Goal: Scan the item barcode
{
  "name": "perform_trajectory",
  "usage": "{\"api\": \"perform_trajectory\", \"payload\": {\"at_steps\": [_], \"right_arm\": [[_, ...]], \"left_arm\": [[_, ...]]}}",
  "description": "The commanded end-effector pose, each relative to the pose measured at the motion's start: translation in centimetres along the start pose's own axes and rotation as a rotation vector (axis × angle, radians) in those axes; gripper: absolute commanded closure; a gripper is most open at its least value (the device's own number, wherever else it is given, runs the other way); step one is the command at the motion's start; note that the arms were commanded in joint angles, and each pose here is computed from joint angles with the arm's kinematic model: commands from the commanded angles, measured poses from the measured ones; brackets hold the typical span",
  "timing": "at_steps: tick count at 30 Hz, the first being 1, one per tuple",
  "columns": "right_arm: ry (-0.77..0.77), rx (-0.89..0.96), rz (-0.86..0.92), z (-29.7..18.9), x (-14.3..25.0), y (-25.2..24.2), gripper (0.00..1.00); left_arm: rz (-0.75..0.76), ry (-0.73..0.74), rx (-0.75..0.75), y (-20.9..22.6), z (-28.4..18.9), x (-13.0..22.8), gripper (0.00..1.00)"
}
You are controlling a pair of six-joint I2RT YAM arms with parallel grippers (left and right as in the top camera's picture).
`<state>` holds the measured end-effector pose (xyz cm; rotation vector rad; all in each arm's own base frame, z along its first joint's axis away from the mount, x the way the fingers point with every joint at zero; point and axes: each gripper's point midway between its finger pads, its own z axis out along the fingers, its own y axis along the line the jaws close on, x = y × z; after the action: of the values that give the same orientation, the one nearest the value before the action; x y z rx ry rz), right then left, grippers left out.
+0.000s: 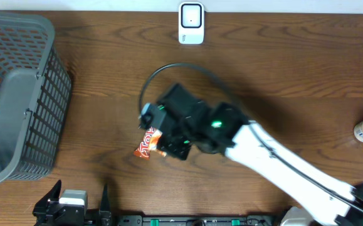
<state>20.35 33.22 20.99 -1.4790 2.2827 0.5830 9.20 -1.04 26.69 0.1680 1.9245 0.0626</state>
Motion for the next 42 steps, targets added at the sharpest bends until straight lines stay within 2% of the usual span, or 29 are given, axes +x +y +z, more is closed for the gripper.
{"api": "perform_trajectory", "payload": {"at_steps": [1, 8, 13, 18, 22, 26, 30, 33, 36, 38, 42], "right_arm": [[-0.102, -0.008, -0.032, -3.9, -0.8, -0.9, 0.61], [-0.289, -0.041, -0.045, -10.3, -1.3, -1.9, 0.59], [-0.427, 0.022, -0.081, -15.1, -1.7, -1.9, 0.60], [-0.486, 0.070, -0.198, -17.4, -1.6, -0.8, 0.60], [-0.522, 0.039, -0.361, -17.7, -2.1, 0.4, 0.67], [-0.594, -0.025, -0.558, -18.3, -2.6, 1.6, 0.68], [-0.676, -0.076, -0.605, -19.3, -3.1, 1.1, 0.66], [-0.713, -0.125, -0.594, -19.5, -3.0, 0.2, 0.61], [-0.730, -0.164, -0.555, -19.3, -3.0, -0.9, 0.42], [-0.734, -0.186, -0.535, -19.0, -3.0, -1.5, 0.34], [-0.721, -0.206, -0.510, -18.1, -3.1, -2.2, 0.32]], "left_arm": [[0.004, -0.007, -0.009, 0.2, -0.2, -0.1, 0.03], [0.004, -0.007, -0.009, 0.2, -0.2, -0.1, 0.04], [0.004, -0.007, -0.009, 0.2, -0.2, -0.1, 0.03], [0.004, -0.007, -0.009, 0.2, -0.2, -0.1, 0.04], [0.004, -0.007, -0.009, 0.2, -0.2, -0.1, 0.04], [0.004, -0.007, -0.009, 0.2, -0.2, -0.1, 0.04], [0.004, -0.007, -0.009, 0.2, -0.2, -0.1, 0.04], [0.004, -0.007, -0.009, 0.2, -0.2, -0.1, 0.04], [0.004, -0.007, -0.009, 0.2, -0.2, -0.1, 0.04], [0.004, -0.007, -0.009, 0.2, -0.2, -0.1, 0.04], [0.004, -0.007, -0.009, 0.2, -0.2, -0.1, 0.03]]}}
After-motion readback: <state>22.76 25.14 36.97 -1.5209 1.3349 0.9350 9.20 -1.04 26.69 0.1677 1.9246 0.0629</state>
